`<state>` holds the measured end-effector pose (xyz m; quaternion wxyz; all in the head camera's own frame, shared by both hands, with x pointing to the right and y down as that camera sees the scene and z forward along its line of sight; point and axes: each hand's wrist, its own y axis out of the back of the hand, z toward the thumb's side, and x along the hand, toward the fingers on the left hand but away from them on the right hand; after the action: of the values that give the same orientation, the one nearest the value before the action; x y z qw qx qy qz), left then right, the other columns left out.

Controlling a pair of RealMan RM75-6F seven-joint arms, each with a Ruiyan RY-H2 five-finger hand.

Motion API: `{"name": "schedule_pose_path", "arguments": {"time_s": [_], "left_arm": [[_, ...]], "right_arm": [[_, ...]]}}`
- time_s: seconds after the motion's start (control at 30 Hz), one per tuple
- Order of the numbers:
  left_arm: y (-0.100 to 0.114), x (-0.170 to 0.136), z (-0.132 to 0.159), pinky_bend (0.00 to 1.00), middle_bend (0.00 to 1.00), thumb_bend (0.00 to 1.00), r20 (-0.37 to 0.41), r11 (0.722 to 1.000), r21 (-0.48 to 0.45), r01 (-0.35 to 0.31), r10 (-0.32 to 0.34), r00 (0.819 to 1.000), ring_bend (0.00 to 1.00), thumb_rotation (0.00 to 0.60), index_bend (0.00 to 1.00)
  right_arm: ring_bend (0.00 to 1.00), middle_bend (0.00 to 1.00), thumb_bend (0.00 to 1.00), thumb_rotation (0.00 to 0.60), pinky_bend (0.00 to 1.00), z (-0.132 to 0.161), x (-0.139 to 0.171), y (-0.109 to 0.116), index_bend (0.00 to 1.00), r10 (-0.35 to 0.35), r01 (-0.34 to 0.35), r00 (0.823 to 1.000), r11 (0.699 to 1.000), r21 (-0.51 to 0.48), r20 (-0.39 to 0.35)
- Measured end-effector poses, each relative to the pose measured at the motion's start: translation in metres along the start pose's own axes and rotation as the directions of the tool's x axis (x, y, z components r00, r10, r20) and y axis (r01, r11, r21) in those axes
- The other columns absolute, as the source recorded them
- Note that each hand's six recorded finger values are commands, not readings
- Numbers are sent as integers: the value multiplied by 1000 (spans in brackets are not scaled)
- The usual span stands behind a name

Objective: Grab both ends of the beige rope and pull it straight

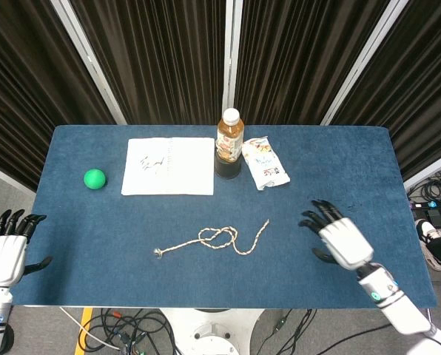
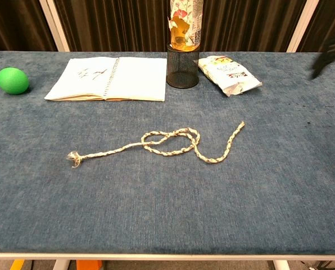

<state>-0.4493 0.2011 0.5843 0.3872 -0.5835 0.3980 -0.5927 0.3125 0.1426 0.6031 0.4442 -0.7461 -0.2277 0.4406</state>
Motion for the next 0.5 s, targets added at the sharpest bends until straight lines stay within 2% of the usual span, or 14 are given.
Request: {"name": "schedule_pose_path", "arguments": {"time_s": [0.2, 0.5], "left_arm": [[0, -1, -1, 63, 223, 62, -10, 1000, -2, 3, -3, 1000, 89, 600, 217], [0, 1, -3, 63, 223, 62, -16, 1000, -6, 10, -10, 1000, 90, 600, 218]], "right_arm": [[29, 221, 189, 600, 86, 30, -54, -17, 374, 73, -66, 989, 996, 60, -131], [29, 238, 214, 600, 34, 47, -93, -54, 415, 117, -98, 978, 989, 112, -175]]}}
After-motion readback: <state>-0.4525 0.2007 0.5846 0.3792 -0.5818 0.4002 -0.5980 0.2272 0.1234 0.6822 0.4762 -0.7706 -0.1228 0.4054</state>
